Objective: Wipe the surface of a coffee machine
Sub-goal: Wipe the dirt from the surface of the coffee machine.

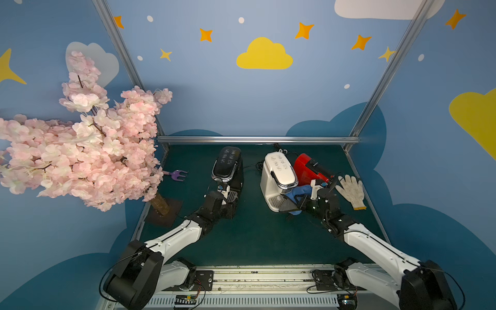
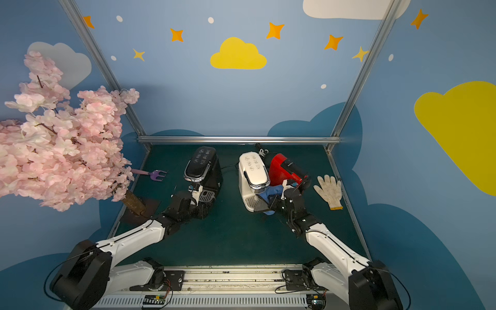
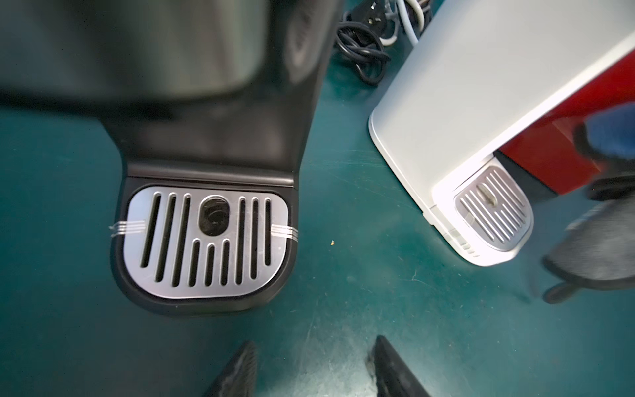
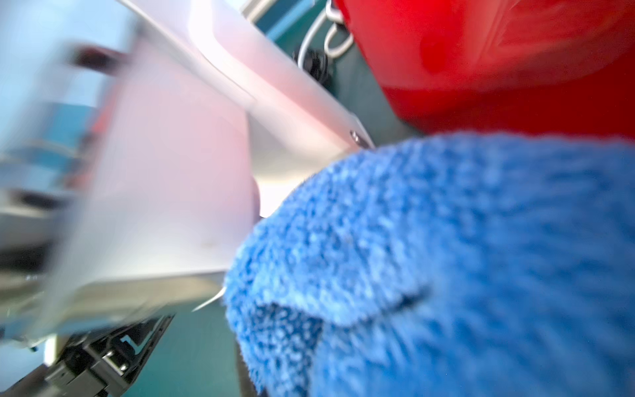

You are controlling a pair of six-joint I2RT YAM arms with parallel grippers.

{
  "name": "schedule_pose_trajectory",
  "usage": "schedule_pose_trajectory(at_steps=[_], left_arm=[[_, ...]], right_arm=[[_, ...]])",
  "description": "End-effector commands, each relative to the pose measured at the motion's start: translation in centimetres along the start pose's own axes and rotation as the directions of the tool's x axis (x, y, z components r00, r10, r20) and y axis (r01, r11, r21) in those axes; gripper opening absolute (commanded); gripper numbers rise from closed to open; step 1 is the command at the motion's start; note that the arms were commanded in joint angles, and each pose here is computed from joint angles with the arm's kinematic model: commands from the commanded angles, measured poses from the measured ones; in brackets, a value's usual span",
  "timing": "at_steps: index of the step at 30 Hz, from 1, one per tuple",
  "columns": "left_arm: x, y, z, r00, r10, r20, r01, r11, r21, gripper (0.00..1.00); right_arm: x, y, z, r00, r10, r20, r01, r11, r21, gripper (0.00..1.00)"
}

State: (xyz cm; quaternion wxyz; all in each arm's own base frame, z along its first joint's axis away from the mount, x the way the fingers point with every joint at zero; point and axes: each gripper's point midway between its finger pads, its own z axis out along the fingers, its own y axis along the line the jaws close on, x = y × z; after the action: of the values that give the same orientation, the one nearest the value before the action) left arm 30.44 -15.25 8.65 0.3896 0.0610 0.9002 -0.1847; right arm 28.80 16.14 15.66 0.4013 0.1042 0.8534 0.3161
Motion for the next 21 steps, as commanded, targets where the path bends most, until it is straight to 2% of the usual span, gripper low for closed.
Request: schedule_pose_trajectory(at_steps=[1,4,10,15,21], left_arm=[[0.0,1.5,0.0,0.995,-0.096,0.002,0.096,0.995,-0.015,0.56],[0.0,2.0,0.3,0.988,-0.151,-0.007,0.152,0.988,0.010,0.56],[0.0,2.0,0.4,0.985,-0.173,-0.003,0.173,0.984,0.046,0.55],[-0.7,4.0,-1.4,0.983,-0.170,0.070,0.173,0.984,-0.043,0.55],[-1.1,5.8,-3.2,0.966,-0.198,0.163,0.218,0.969,-0.112,0.54]], right_arm=[[-1.0,-1.6,-2.3,0.995,-0.066,0.075,0.060,0.995,0.085,0.00],[-2.5,0.2,-4.4,0.979,-0.171,0.115,0.166,0.985,0.050,0.00],[-4.1,2.9,-7.4,0.960,-0.256,0.111,0.256,0.967,0.014,0.00],[-5.5,6.5,-9.0,0.947,-0.293,0.133,0.305,0.949,-0.082,0.00],[-7.7,12.4,-10.2,0.916,-0.361,0.172,0.391,0.899,-0.197,0.00]])
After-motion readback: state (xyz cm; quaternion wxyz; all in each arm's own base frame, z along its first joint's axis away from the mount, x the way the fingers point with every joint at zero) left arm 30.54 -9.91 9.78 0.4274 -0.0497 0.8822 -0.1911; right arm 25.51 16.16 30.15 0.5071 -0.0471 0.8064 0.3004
